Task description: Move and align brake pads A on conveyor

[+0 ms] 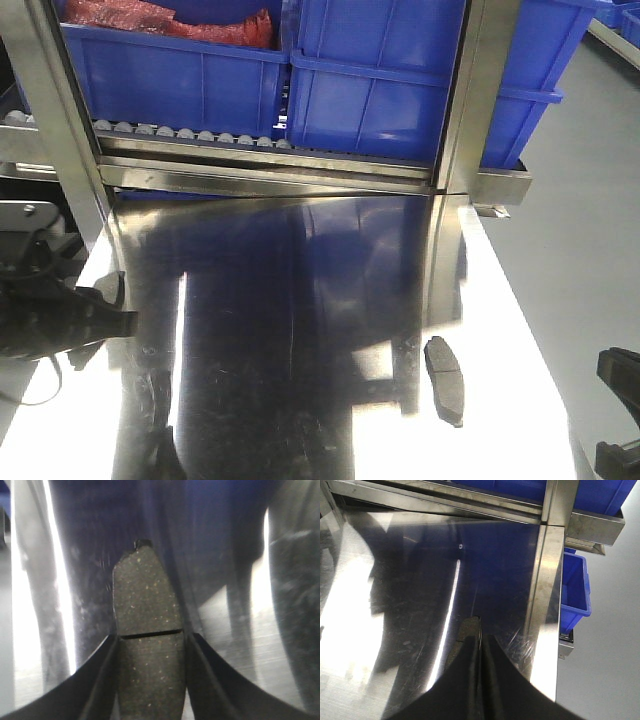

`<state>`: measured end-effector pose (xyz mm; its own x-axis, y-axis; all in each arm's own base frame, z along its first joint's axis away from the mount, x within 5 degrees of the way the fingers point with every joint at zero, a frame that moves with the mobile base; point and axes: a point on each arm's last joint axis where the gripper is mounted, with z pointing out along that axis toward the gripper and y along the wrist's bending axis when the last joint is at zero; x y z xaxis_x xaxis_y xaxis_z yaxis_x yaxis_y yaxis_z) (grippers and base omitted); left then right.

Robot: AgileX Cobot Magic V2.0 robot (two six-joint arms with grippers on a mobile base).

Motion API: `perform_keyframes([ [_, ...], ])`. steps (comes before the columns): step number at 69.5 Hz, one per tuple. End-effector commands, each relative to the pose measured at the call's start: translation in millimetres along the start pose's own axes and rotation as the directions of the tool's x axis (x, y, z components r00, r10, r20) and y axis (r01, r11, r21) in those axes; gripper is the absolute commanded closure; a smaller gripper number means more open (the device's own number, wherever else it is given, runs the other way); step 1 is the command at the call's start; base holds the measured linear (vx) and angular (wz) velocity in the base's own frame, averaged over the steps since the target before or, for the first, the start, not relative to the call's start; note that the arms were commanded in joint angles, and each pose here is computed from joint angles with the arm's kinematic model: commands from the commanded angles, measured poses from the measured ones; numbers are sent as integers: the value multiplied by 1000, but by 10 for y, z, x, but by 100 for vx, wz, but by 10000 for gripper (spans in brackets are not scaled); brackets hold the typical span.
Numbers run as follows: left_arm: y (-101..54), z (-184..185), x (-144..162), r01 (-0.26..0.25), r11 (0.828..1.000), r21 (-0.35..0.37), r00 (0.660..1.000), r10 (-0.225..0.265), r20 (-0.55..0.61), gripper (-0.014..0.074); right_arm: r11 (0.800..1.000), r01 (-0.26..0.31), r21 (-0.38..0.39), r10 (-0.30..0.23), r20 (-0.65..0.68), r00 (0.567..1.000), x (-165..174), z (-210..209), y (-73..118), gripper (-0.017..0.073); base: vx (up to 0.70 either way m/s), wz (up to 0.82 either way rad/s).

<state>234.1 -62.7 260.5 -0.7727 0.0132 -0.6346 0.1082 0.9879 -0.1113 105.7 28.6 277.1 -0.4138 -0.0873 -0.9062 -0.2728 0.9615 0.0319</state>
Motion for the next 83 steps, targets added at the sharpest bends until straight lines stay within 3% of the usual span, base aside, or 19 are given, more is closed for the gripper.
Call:
perform_keyframes([
  [1, -24, -334, -70, -18, 999, 36, 986, 12, 167, 384, 1000, 3, 21, -5, 90, 996, -148, -34, -18, 566, 0, 0],
  [19, 62, -779, 317, -75, 996, 46, 948, 57, 312, 384, 1000, 3, 21, -5, 90, 996, -148, -34, -18, 566, 0, 0],
  [50, 188, -1194, 904, -79, 994, 73, 865, 32, 500, 384, 1000, 3, 21, -5, 90, 996, -148, -34, -18, 566, 0, 0],
  [83, 203, -1213, 968, -76, 995, 70, 877, 34, 479, 384, 1000, 3, 21, -5, 90, 996, -148, -34, -18, 566, 0, 0],
])
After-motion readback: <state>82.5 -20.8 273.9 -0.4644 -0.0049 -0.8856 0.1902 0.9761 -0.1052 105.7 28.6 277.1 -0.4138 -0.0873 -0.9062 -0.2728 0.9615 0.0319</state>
